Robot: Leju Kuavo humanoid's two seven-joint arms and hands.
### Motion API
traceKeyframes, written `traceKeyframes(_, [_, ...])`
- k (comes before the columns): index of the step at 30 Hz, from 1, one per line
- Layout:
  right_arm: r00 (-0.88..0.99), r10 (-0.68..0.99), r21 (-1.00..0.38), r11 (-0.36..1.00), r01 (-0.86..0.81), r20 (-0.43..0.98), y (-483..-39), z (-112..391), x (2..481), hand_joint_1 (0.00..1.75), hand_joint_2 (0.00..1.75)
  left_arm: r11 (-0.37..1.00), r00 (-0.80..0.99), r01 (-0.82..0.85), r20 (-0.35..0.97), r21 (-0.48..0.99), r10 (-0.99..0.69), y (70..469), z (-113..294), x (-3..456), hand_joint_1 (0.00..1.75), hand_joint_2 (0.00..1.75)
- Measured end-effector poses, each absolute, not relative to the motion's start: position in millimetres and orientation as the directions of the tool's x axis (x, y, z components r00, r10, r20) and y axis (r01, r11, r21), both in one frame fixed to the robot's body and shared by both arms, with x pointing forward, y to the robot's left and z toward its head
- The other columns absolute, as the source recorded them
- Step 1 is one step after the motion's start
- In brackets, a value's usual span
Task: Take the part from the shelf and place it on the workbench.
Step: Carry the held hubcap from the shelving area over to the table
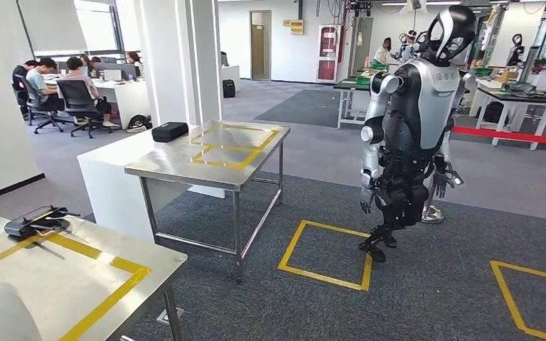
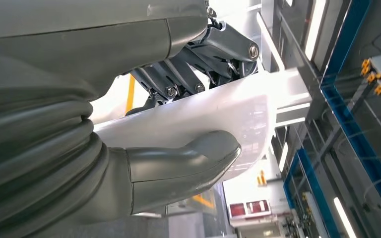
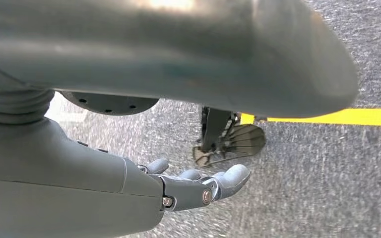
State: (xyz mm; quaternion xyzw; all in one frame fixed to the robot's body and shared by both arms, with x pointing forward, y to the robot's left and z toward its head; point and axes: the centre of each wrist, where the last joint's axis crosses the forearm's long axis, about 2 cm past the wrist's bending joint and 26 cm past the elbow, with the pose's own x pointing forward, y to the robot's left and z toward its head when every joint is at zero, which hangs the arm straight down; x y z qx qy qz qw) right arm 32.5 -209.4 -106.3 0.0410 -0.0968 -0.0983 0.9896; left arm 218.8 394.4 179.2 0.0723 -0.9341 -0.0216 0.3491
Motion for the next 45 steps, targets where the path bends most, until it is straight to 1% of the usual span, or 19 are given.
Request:
traceKeyframes(11, [0.962, -0.214, 0.1, 0.975, 0.199, 0.171, -208.1, -106.2, 31.7, 0.0, 0.0, 0.986, -0.752, -0.13, 0.638, 0.101, -0.165, 396.0, 180.6, 219.4, 1.75, 1.75])
traceKeyframes(20, [0.957, -0.225, 0.105, 0.972, 0.208, 0.184, -207.8, -106.3, 30.5, 0.0, 0.0, 0.97, -0.751, -0.207, 0.616, 0.124, -0.239, 388.2, 180.9, 219.3, 1.75, 1.75])
traceKeyframes(21, [0.957, -0.223, 0.104, 0.973, 0.207, 0.185, -207.7, -106.2, 30.9, 0.0, 0.0, 0.964, -0.744, -0.232, 0.614, 0.132, -0.263, 388.2, 181.7, 220.0, 1.75, 1.75])
traceKeyframes(25, [0.961, -0.21, 0.1, 0.976, 0.195, 0.18, -207.4, -106.0, 32.5, 0.0, 0.0, 0.887, -0.67, -0.429, 0.599, 0.171, -0.439, 396.5, 194.9, 237.0, 1.75, 1.75])
traceKeyframes(30, [0.962, -0.209, 0.099, 0.976, 0.194, 0.178, -207.2, -105.9, 32.8, 0.0, 0.0, 0.871, -0.656, -0.461, 0.597, 0.168, -0.462, 399.2, 196.9, 241.0, 1.75, 1.75])
traceKeyframes(32, [0.963, -0.207, 0.097, 0.977, 0.192, 0.172, -207.1, -105.9, 33.3, 0.0, 0.0, 0.845, -0.638, -0.513, 0.591, 0.152, -0.494, 407.4, 201.0, 249.4, 1.75, 1.75])
traceKeyframes(35, [0.966, -0.203, 0.09, 0.978, 0.19, 0.158, -207.2, -105.7, 35.1, 0.0, 0.0, 0.771, -0.581, -0.625, 0.588, 0.12, -0.562, 438.6, 208.3, 274.4, 1.75, 1.75])
traceKeyframes(37, [0.967, -0.203, 0.088, 0.978, 0.191, 0.157, -207.1, -105.6, 36.3, 0.0, 0.0, 0.757, -0.564, -0.643, 0.597, 0.116, -0.571, 449.3, 207.6, 284.3, 1.75, 1.75])
traceKeyframes(45, [0.965, -0.205, 0.086, 0.977, 0.193, 0.164, -206.8, -105.6, 35.5, 0.0, 0.0, 0.748, -0.551, -0.656, 0.614, 0.099, -0.565, 455.7, 202.7, 288.1, 1.75, 1.75])
